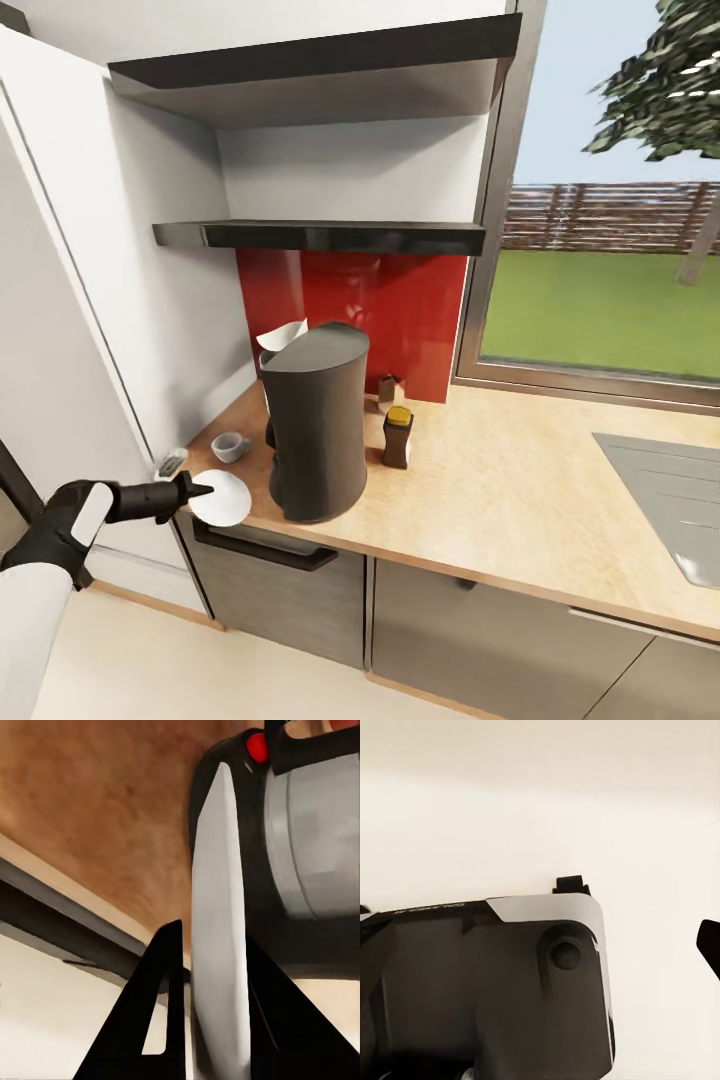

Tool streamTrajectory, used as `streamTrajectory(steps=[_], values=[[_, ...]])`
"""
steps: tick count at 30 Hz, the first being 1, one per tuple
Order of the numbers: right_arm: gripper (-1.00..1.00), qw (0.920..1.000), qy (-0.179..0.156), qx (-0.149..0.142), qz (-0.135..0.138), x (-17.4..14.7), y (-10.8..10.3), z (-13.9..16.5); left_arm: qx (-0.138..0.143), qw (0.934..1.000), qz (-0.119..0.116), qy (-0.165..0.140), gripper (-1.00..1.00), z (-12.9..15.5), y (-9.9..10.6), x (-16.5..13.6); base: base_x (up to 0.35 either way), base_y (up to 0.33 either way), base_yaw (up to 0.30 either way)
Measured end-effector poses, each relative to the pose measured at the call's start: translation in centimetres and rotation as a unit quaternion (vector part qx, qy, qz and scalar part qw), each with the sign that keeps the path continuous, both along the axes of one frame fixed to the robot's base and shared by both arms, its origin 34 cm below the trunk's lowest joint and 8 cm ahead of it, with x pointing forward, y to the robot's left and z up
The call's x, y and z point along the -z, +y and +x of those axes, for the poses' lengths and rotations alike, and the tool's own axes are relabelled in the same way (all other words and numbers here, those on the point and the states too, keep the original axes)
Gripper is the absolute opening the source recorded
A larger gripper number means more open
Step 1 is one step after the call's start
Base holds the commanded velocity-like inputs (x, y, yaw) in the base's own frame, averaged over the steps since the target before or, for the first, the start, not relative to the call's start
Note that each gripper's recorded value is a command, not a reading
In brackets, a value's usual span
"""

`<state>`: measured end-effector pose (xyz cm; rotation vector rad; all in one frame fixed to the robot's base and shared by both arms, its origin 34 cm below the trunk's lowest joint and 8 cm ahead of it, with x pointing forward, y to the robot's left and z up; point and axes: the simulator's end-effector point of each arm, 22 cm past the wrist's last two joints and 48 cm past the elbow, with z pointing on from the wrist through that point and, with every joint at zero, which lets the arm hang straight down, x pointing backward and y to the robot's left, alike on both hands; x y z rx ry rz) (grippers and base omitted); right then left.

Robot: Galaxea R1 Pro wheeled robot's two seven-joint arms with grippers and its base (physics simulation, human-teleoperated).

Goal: Set up a coffee station on the kitchen countertop: keep the coffee maker on the countertop, move the bottle of coffee from the kitchen shelf to the counter next to the coffee maker, place a paper coffee filter on top of the coffee maker, put the saucer next to the coffee maker with the coffee cup on the saucer, and place the electric kettle next to the coffee maker.

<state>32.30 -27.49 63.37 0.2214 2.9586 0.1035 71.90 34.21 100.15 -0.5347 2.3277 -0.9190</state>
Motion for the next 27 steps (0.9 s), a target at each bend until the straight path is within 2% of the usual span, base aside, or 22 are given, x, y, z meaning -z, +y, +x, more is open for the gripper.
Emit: streamTrajectory(steps=[3, 7, 12, 18, 22, 27], values=[[1.00, 1.0000, 0.000, 0.000, 0.000, 0.0, 0.0, 0.0, 0.001, 1.0000, 0.004, 0.007, -1.00, 0.0, -0.9, 0.6, 0.231, 0.000, 0.000], [1.00, 1.0000, 0.001, -0.002, -0.001, 0.0, -0.1, -0.1, 0.001, 0.9999, 0.008, 0.012, -1.00, -0.1, -1.2, 1.0, 0.147, 0.000, 0.000], [1.00, 1.0000, 0.002, -0.002, -0.003, 0.0, -0.2, -0.2, -0.003, 0.9999, 0.012, 0.012, -1.00, -0.1, -0.4, 1.0, 0.021, 0.000, 0.000], [1.00, 1.0000, 0.004, -0.002, -0.005, 0.1, -0.4, -0.4, -0.023, 0.9997, 0.001, 0.007, -1.00, -0.1, 0.7, 0.7, 0.067, 0.000, 0.000], [1.00, 0.9999, 0.013, -0.006, -0.006, 0.3, -0.5, -1.5, -0.025, 0.9996, 0.001, 0.010, -1.00, -0.2, 0.8, 1.0, 0.208, 0.000, 0.000], [1.00, 0.9998, 0.020, -0.007, -0.005, 0.5, -0.4, -2.5, -0.024, 0.9996, 0.000, 0.014, -1.00, -0.4, 0.7, 1.3, 0.039, 0.000, 0.000]])
